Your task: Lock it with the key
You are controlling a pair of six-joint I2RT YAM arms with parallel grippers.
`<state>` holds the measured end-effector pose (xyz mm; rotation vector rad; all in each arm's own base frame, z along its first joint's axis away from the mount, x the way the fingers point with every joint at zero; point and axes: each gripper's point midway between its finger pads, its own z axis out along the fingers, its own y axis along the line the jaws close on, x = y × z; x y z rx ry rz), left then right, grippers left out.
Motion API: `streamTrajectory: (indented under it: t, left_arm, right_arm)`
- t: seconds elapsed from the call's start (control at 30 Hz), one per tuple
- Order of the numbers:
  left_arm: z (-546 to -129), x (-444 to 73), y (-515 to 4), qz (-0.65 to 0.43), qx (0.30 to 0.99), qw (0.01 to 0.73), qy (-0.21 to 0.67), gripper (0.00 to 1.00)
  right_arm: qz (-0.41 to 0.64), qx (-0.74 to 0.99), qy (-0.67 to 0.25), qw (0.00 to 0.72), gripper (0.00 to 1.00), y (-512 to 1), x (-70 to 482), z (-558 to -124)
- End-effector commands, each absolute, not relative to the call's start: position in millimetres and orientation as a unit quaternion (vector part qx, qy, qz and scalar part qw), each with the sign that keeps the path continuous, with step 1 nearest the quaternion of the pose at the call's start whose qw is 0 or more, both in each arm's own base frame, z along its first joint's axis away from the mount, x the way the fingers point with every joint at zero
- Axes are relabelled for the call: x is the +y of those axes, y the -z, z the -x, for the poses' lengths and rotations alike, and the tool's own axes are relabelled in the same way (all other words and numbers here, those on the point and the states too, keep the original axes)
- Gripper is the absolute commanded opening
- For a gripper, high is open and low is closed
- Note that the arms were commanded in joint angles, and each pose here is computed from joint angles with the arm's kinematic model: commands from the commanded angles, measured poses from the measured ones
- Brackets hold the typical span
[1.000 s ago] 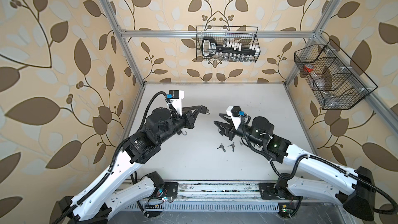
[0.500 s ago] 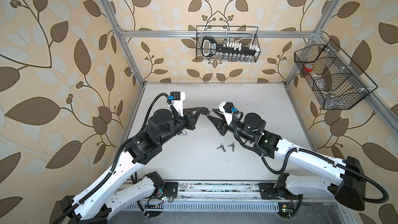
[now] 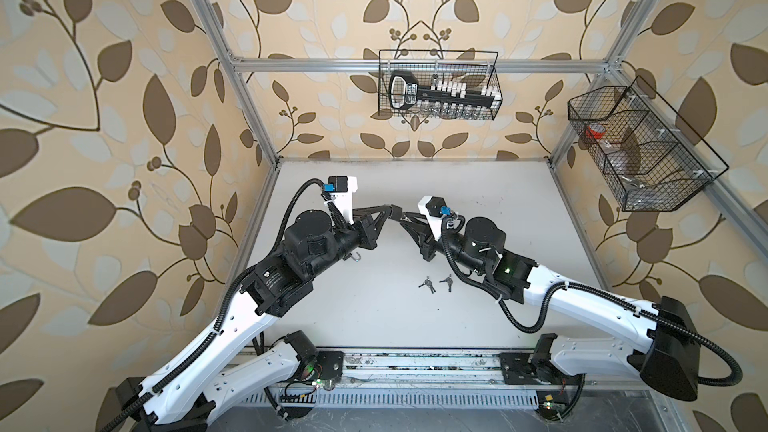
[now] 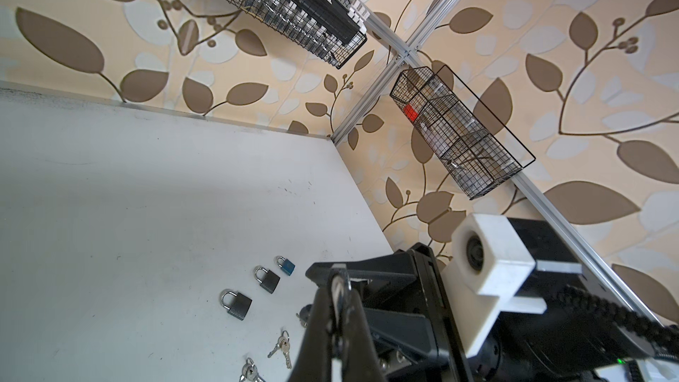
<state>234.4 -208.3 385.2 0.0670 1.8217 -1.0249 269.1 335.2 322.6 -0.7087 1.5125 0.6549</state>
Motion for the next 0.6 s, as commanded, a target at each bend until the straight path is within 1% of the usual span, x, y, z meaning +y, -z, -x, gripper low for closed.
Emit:
streamTrajectory:
  t: [0.0, 0.3, 0.57]
  left_arm:
    - [-233.9, -209.8, -401.9, -0.029, 0.731, 0.515, 0.447, 0.0]
    - [-236.9, -212.0, -398.1, -0.028, 0.735, 0.512, 0.444, 0.0]
    - [-237.2, -211.4, -398.8, -0.028, 0.735, 0.513, 0.442, 0.0]
  right_arm:
    - [0.294, 0.643, -0.296, 0.643, 0.23, -344.6, 333.6, -267.9]
    - [0.294, 0.631, -0.308, 0.649, 0.19, -351.1, 332.3, -263.2]
    - [0.295, 0.636, -0.306, 0.644, 0.11, -346.5, 332.5, -263.3]
